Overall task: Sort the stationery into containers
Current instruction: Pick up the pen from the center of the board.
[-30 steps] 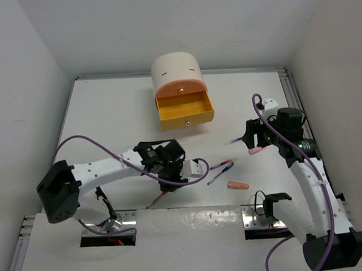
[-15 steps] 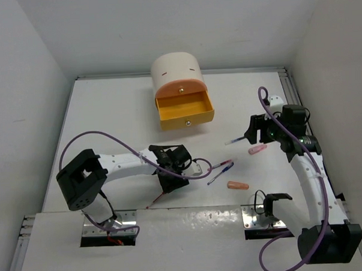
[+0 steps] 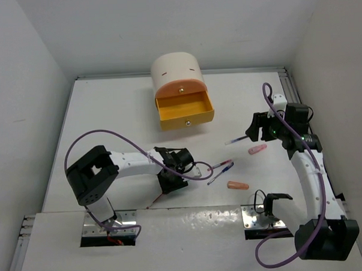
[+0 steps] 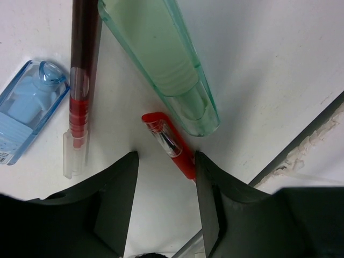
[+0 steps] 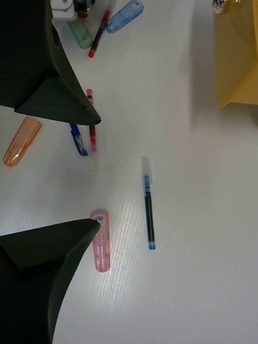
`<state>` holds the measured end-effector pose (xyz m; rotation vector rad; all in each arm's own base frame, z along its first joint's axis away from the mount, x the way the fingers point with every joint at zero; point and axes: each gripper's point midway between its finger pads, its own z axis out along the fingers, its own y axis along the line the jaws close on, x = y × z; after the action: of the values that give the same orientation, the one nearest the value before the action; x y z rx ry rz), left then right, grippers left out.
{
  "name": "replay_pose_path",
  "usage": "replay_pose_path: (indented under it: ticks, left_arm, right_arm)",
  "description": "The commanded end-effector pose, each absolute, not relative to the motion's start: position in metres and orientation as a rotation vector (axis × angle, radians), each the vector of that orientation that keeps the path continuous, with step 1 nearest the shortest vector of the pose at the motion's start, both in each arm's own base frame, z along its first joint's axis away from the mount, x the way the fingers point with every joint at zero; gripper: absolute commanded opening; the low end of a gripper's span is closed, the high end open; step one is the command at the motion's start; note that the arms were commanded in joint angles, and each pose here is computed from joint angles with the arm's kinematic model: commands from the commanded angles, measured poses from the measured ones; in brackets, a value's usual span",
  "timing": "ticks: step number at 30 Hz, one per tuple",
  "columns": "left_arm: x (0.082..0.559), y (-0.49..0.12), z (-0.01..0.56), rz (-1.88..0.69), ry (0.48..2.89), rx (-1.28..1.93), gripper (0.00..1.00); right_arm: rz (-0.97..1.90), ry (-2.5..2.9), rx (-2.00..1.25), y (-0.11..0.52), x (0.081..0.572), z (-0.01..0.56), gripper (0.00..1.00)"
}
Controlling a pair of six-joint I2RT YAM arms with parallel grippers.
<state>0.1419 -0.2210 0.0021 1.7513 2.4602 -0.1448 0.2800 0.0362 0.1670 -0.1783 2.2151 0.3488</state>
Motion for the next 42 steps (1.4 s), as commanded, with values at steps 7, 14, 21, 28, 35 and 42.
replay_pose_path:
  ticks: [7, 14, 21, 28, 35, 42]
  left_arm:
    - [0.129, -0.227, -0.011, -0.118, 2.481, 1.833, 0.37]
    - [0.130, -0.237, -0.015, -0.106, 2.486, 1.860, 0.21]
    - [0.133, -0.244, 0.000, -0.129, 2.421, 1.860, 0.00]
    - [0.146, -0.261, 0.070, -0.225, 2.224, 1.782, 0.00]
    - [0.177, -0.302, 0.230, -0.477, 1.752, 1.678, 0.00]
    - [0.268, -0.322, 0.373, -0.256, 1.475, 1.583, 0.00]
  right_arm:
    - [0.363, 2.153, -0.167, 0.032, 0.289, 0.181, 0.70]
    - [0.372, 2.159, -0.152, 0.029, 0.290, 0.181, 0.70]
    - [0.363, 2.155, -0.158, 0.028, 0.289, 0.185, 0.70]
    - [0.397, 2.145, -0.148, 0.032, 0.290, 0.193, 0.69]
    - [0.466, 2.158, -0.126, 0.040, 0.289, 0.192, 0.69]
    - [0.491, 2.175, -0.111, 0.043, 0.286, 0.186, 0.68]
